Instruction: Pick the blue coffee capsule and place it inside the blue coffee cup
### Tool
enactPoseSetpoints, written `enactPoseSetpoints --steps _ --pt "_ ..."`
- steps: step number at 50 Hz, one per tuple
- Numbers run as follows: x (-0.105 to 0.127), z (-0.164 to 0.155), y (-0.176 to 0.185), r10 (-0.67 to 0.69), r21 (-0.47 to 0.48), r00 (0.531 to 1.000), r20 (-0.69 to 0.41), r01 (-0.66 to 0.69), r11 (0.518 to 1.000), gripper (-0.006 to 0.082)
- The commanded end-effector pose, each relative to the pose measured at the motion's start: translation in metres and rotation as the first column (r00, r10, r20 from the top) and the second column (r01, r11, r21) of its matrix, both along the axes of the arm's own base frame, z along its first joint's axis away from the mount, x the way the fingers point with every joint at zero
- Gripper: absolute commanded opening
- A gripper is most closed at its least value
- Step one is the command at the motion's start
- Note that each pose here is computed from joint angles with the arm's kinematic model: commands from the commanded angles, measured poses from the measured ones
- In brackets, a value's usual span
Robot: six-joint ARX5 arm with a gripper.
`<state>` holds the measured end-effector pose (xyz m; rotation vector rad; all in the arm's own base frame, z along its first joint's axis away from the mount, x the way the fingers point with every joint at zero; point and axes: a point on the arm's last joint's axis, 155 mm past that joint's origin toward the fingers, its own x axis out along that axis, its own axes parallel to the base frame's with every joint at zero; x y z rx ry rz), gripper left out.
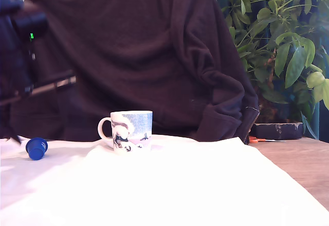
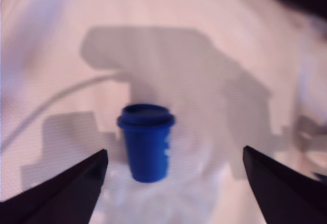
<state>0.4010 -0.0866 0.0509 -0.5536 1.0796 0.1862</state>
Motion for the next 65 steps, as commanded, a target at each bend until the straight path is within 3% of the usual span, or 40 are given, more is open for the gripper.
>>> enactPoseSetpoints --steps 1,14,24,41,65 --pt "0.002 -0.007 0.001 -0.009 0.016 1.000 -0.011 0.009 1.000 0.0774" --pt "0.006 -0.019 0.004 0.000 0.035 1.000 -0.019 0.001 0.999 0.0763" --pt "0.009 -0.026 0.003 -0.001 0.034 1.000 -0.023 0.002 0.999 0.0607" --pt "0.010 -0.028 0.006 -0.023 0.057 1.000 -0.020 0.024 0.998 0.0582" --pt "0.001 -0.049 0.007 -0.068 0.085 0.994 -0.084 0.075 0.994 0.0158"
